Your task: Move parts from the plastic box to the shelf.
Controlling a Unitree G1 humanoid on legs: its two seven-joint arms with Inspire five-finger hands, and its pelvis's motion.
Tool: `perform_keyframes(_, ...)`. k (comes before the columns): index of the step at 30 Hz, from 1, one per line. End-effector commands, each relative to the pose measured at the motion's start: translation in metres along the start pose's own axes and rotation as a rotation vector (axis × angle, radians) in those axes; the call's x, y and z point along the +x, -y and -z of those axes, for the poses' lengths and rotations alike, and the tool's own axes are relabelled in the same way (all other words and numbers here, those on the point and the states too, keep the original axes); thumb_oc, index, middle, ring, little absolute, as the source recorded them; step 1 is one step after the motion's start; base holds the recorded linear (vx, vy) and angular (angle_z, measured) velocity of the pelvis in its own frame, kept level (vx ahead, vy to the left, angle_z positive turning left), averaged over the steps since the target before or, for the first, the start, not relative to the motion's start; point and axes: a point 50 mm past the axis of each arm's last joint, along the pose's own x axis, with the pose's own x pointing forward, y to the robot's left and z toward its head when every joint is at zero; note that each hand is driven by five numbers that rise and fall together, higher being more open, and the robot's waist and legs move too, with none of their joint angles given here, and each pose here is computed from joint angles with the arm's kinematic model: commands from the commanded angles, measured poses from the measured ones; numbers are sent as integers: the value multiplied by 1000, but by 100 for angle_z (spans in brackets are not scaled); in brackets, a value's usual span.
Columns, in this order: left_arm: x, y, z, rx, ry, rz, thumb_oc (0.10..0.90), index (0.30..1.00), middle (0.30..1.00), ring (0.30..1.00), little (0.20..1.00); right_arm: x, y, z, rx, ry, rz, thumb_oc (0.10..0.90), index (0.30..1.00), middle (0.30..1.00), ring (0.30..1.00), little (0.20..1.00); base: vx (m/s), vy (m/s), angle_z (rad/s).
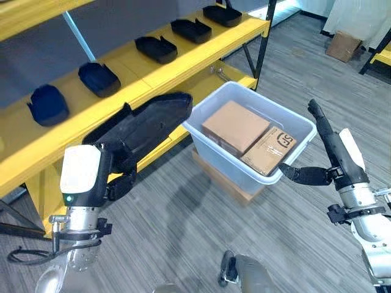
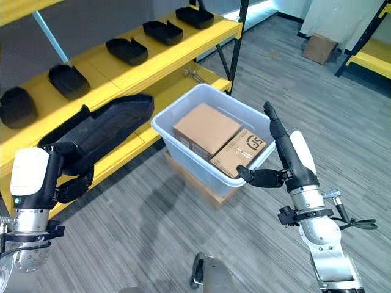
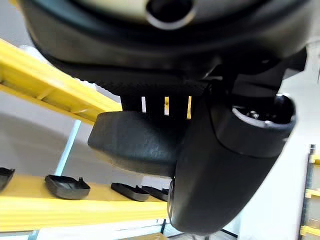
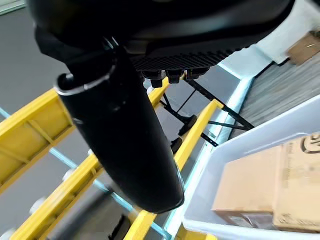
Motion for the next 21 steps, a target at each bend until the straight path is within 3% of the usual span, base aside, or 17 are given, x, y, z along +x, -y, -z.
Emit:
perform_keyframes(1,12,-41,-16,22,104,-222,400,300,300,300,300,7,-2,-43,35,232,27,900,1000,1000,1000,1000,118,311,36)
perform_keyframes(16,-10,-54,7,156,0,-202,400,300,300,300,300,10,-32,-43,98,217,-81,900,1000,1000,1000,1000,62,242,21)
perform_keyframes(21,0,-45,9,163,22,-130,400,300,300,300,300,0,-38,-29,92,135,-117,900,1000,1000,1000,1000,134,264,129)
